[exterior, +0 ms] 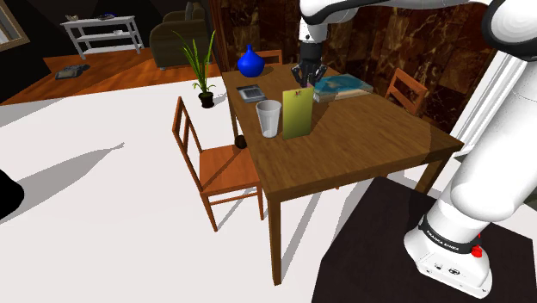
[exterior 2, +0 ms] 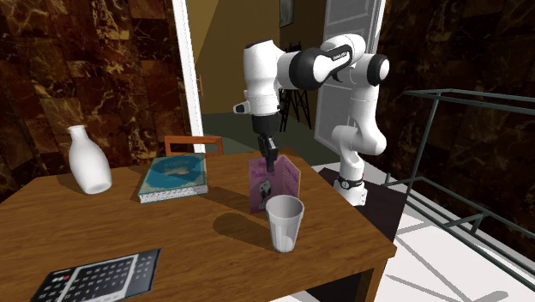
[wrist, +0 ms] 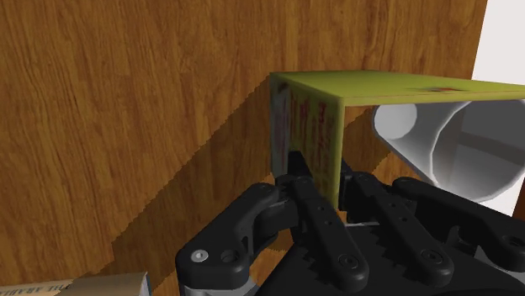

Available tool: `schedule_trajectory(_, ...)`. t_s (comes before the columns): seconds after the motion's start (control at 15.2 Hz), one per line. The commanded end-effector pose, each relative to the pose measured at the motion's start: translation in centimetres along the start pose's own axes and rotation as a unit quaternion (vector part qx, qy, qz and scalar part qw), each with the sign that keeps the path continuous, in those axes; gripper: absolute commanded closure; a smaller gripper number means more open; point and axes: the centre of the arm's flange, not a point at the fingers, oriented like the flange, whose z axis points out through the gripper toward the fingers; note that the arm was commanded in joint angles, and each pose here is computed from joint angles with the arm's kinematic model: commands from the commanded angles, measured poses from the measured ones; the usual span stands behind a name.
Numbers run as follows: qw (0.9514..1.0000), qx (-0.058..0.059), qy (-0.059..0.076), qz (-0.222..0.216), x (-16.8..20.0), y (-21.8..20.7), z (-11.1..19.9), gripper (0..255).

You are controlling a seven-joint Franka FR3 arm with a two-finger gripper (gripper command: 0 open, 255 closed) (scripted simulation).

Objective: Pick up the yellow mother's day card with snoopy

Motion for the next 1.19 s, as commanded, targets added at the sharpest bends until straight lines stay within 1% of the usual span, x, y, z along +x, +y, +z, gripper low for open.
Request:
schedule_trajectory(0.0,1.0000,0.000,0.000,0.000,0.0,0.0,0.0,255)
schedule_trajectory(0.4,1.0000,0.000,0.000,0.000,0.0,0.0,0.1,255)
schedule_trajectory(1.12,1.0000,0.000,0.000,0.000,-0.4,-0.4,-5.7,255)
